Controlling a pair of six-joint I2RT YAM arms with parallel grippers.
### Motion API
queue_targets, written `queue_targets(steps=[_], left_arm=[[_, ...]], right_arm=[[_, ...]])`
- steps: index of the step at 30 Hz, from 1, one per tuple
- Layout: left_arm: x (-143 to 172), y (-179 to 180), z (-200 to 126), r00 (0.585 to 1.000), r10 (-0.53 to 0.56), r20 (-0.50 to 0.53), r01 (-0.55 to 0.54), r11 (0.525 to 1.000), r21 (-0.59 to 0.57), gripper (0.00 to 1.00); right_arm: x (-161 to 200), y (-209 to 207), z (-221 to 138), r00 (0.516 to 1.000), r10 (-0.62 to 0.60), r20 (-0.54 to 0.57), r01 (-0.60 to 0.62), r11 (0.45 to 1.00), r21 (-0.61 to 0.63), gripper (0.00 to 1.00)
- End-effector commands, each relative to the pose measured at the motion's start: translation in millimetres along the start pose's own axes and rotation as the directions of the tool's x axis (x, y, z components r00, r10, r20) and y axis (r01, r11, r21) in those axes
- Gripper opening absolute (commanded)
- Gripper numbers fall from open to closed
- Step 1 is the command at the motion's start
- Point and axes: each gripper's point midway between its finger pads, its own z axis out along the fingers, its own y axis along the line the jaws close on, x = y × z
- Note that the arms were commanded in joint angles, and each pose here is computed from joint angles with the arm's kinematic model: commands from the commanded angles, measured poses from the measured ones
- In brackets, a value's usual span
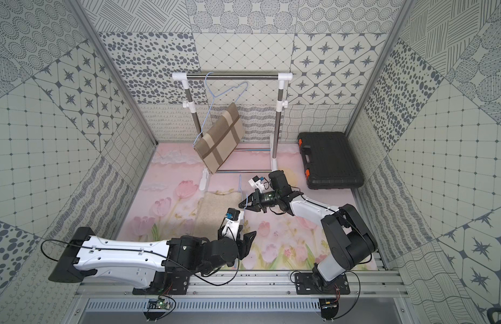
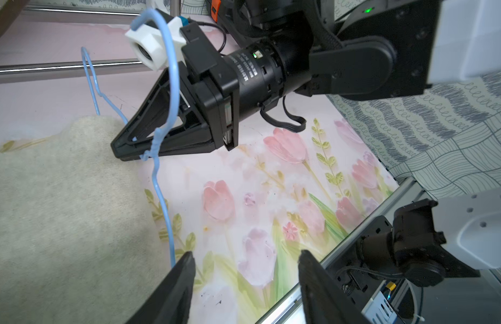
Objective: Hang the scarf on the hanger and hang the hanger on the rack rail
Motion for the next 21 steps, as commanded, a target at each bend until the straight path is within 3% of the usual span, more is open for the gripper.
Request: queue_targets(steps=[1, 6, 11, 21], left_arm=[[-1, 20, 6, 0.999, 0.029, 0.034, -0.023, 0.983, -0.18, 0.63], [17, 56, 5, 1.0, 0.022, -0.017, -0.027, 0.922, -0.386, 0.65], [34, 87, 0, 0.999, -0.028, -0.037, 0.006, 0.864, -0.504, 0.64], [55, 90, 39, 0.998, -0.038, -0.047, 0.013, 0.893, -0.451, 0.62]], right_arm=[[-6, 14, 1, 0.999, -0.045, 0.014, 0.045, 0.999, -0.021, 0.0], [-5, 18, -1, 0.998, -0.053, 0.016, 0.054, 0.998, -0.023, 0.0], [-4, 18, -1, 0.998, -0.055, 0.014, 0.056, 0.998, -0.019, 0.0], [0, 18, -3, 0.998, -0.057, 0.013, 0.057, 0.998, -0.016, 0.0]])
